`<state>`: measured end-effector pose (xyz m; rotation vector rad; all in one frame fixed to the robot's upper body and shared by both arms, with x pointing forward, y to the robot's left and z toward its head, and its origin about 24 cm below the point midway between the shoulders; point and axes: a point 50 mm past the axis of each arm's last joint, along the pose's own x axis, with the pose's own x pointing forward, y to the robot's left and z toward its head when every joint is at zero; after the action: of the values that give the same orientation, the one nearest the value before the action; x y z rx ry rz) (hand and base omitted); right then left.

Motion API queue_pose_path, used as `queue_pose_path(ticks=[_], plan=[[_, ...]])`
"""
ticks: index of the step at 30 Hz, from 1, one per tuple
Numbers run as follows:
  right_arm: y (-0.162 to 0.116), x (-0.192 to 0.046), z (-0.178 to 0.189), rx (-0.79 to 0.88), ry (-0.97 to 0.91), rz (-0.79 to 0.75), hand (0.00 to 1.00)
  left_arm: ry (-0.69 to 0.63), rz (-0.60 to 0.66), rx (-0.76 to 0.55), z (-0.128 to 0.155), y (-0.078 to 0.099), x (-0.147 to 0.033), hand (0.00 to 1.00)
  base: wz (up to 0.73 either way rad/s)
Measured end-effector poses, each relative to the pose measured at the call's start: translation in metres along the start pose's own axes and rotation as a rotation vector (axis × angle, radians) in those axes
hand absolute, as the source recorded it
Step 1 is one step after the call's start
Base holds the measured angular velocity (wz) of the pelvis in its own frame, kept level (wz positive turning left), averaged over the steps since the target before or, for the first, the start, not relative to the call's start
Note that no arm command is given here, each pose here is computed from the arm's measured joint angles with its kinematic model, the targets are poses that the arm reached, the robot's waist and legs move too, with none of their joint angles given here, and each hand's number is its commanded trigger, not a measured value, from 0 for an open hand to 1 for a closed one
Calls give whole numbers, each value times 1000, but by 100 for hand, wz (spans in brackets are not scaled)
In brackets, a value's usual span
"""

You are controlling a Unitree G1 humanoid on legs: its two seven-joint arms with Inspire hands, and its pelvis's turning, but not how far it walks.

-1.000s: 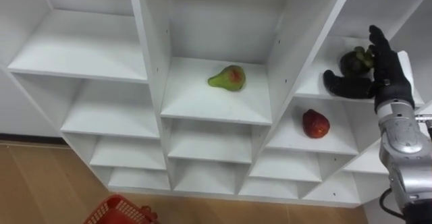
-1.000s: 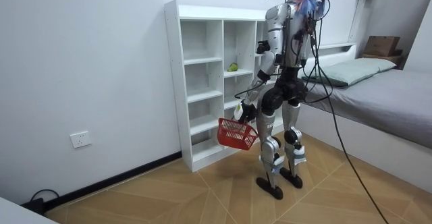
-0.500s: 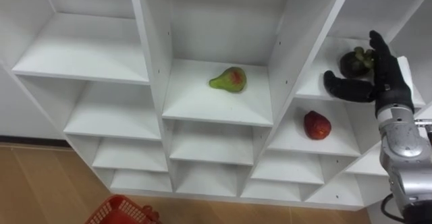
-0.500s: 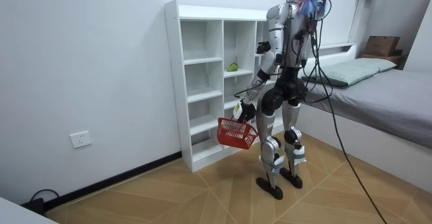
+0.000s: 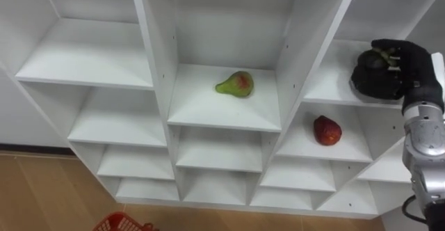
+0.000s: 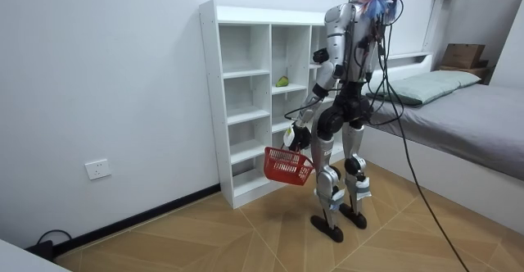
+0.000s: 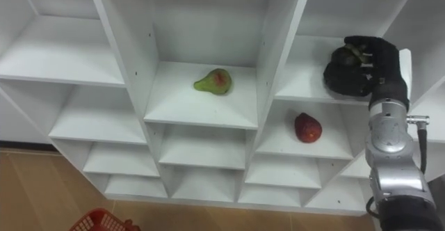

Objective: Collect fruits from the closet

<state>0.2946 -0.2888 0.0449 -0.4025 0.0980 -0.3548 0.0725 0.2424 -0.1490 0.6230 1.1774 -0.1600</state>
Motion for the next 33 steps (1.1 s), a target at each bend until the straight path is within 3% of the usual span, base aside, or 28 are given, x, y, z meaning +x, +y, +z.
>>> queue_pose_path(ticks=[17, 33], plan=[[7, -4, -1, -7, -4, 36, 100, -6, 13, 1, 2, 1, 0, 100, 0], [23, -45, 14, -3, -137, 145, 100, -28, 37, -2, 4, 2, 0, 100, -1]])
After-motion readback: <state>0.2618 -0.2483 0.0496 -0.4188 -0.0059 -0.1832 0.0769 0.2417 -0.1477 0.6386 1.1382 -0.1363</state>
